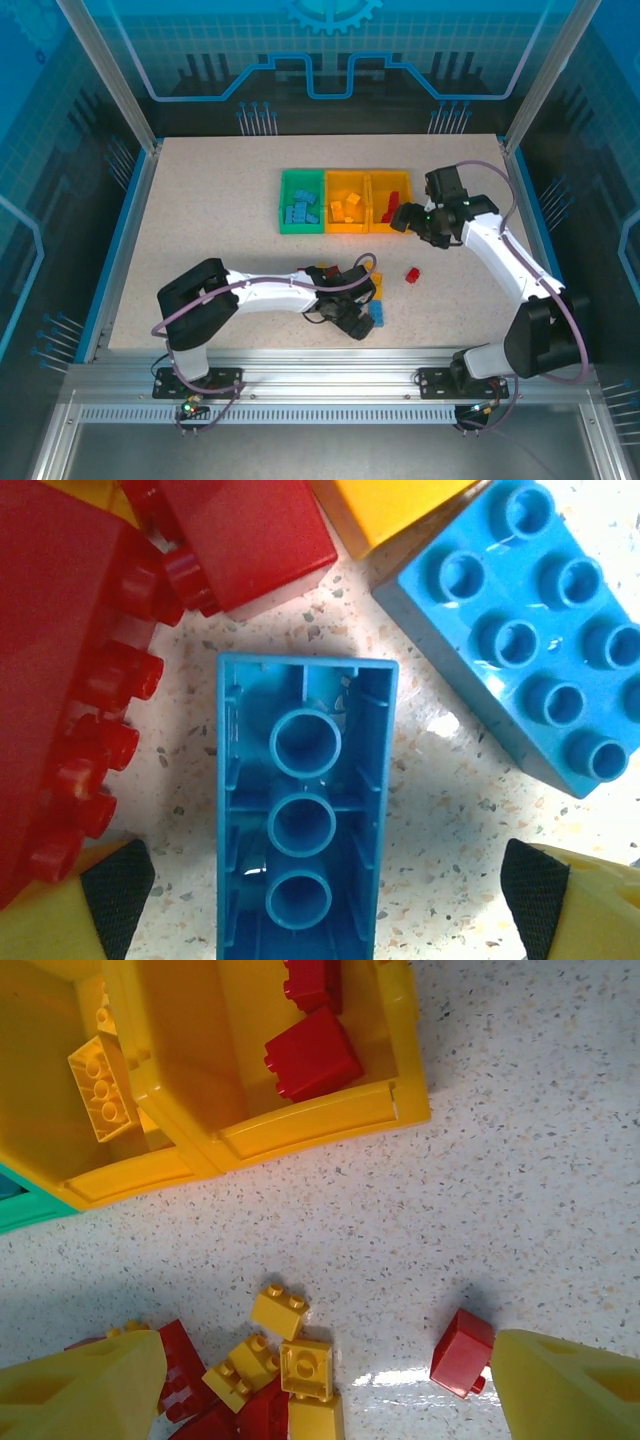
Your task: Sort the legos into containers by color
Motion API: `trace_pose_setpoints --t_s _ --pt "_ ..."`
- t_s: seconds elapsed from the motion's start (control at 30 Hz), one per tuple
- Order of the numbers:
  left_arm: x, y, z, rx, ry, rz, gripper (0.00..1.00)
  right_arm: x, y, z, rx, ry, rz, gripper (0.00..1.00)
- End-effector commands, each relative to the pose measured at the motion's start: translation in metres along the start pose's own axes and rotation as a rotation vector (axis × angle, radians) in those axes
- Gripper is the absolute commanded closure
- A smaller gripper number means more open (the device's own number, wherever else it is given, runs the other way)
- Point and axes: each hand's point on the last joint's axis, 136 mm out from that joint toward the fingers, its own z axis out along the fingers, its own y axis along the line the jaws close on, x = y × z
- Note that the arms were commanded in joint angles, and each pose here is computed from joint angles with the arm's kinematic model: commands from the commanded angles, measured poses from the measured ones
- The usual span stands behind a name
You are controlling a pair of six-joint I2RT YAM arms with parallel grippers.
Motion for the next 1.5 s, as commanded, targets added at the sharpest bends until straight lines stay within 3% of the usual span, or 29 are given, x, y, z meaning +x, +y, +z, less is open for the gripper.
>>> trace_pose_setpoints --t_s 0.0,0.5,0.7,0.9,1.2,1.47 --pt "-0.011 0.006 0.003 -0.041 -0.012 0.017 0.1 0.001 -0.007 -0.006 0.001 -0.01 0.028 0.14" --pt "0.01 0.009 -0.011 -0.005 -0.006 -0.007 0.6 0.012 -0.03 -0.004 0.041 -0.003 0.06 0.13" --pt "0.004 0.006 -0.041 0.021 -0.064 -0.028 0.62 0.025 -0.034 0.0 0.037 0.01 0.072 0.14" --pt "-0.017 0.022 -0.09 -0.016 -0.172 -0.064 0.62 0.067 -0.027 0.0 0.043 0.024 0.0 0.16" --pt "-0.089 0.122 -0.138 -0.049 -0.353 -0.241 0.61 0.136 -0.028 0.021 0.052 0.074 -0.121 0.16" --pt "-0.139 0.197 -0.105 -0.034 -0.284 -0.39 0.62 0.169 -0.018 0.041 0.071 0.099 -0.189 0.16"
